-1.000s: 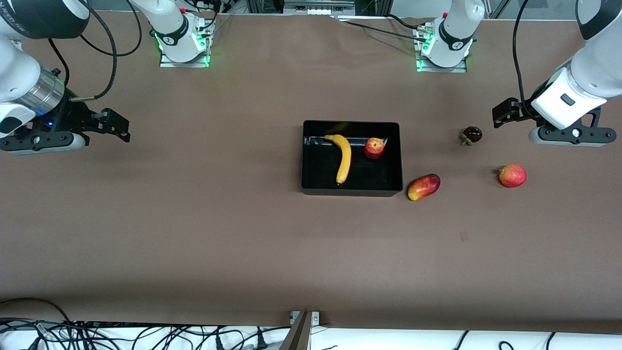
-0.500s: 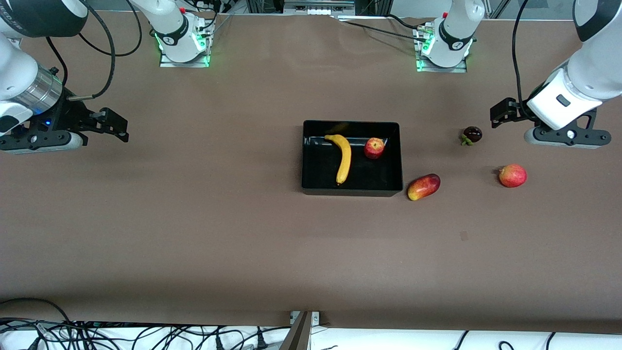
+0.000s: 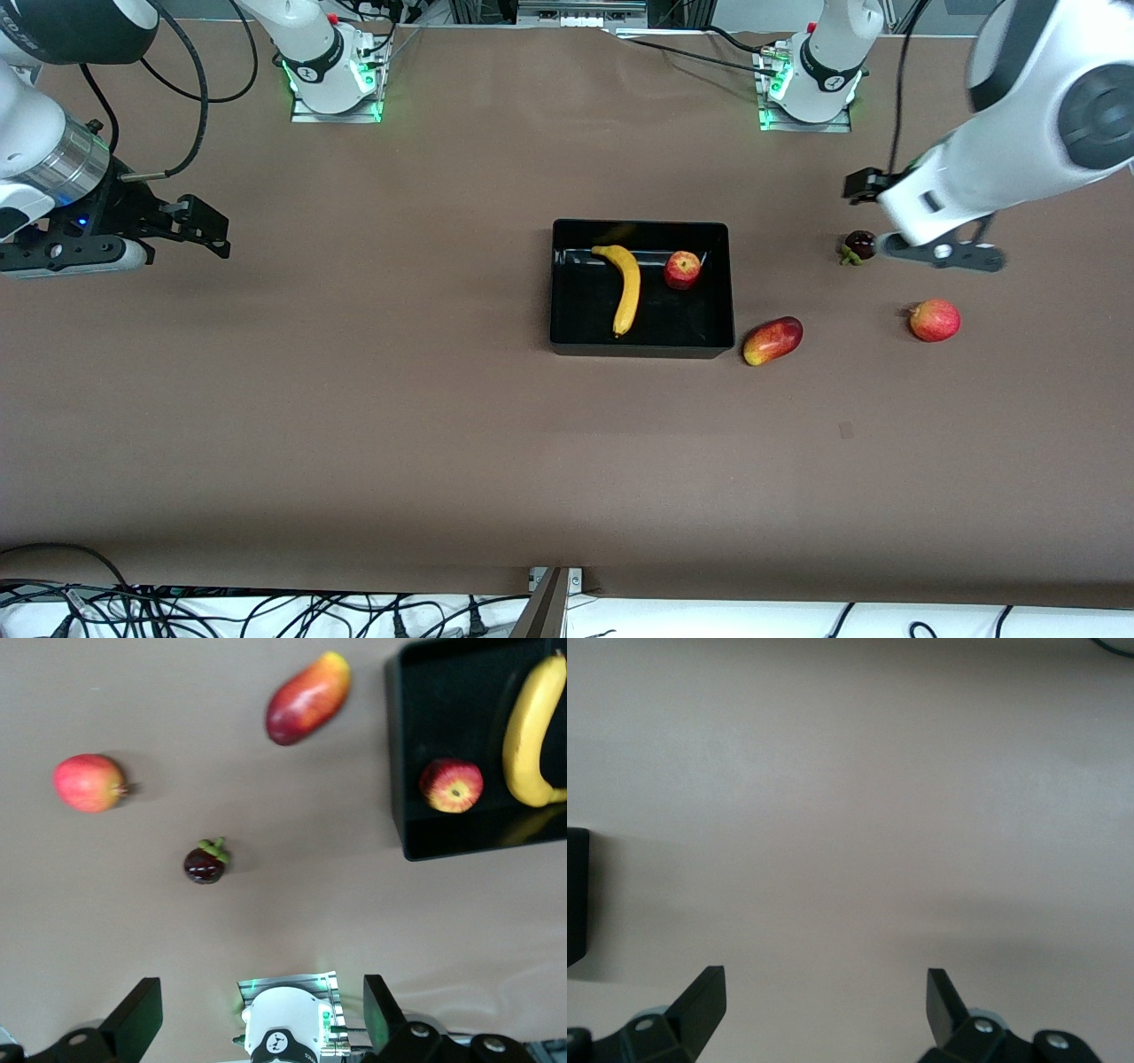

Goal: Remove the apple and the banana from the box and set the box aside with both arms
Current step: 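Reach the left gripper down into the black tray over the red apple, then close the left gripper on the red apple in the tray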

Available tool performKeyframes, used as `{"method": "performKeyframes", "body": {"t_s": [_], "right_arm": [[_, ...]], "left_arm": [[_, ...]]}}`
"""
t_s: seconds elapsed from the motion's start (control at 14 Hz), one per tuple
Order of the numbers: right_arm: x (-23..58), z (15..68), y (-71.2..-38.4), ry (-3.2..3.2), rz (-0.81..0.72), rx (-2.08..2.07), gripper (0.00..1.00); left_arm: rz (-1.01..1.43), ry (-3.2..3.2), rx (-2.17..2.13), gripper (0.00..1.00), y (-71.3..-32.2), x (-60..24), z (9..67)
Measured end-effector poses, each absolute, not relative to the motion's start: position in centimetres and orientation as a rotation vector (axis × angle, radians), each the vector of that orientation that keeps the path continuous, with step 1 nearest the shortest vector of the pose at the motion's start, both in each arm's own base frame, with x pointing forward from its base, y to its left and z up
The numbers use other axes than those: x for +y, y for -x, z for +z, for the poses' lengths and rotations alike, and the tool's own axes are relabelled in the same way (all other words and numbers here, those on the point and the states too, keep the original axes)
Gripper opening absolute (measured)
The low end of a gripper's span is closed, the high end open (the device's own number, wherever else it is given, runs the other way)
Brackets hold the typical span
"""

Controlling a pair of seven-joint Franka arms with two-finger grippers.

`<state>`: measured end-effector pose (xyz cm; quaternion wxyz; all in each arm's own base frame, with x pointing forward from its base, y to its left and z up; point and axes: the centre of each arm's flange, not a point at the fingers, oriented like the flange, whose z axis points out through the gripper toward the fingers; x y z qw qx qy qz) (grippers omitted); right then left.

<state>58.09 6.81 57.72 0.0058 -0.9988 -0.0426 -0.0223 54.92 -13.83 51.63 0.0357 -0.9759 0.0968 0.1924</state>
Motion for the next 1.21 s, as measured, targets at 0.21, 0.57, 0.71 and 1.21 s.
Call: {"method": "performKeyframes", "body": {"t_s": [0.21, 0.57, 0.71, 1.21], "right_arm": [[6.7, 57.7, -58.1, 3.127, -0.069, -0.13, 1.0], [6.6, 57.7, -58.0, 3.128, -0.059, -0.128, 1.0], [6.6, 57.7, -58.0, 3.128, -0.055, -0.126, 1.0], [6.6, 57.7, -58.0, 3.128, -0.053, -0.126, 1.0]], "left_arm": [[0.522, 3.012, 0.257, 1.0, -55.6, -20.2, 48.3], [0.448, 3.034, -0.126, 1.0, -55.6, -29.4, 38.2], [0.442, 2.997, -0.334, 1.0, -54.1, -32.2, 33.9], [0.323, 2.902, -0.661, 1.0, -50.3, -31.3, 24.7]]}}
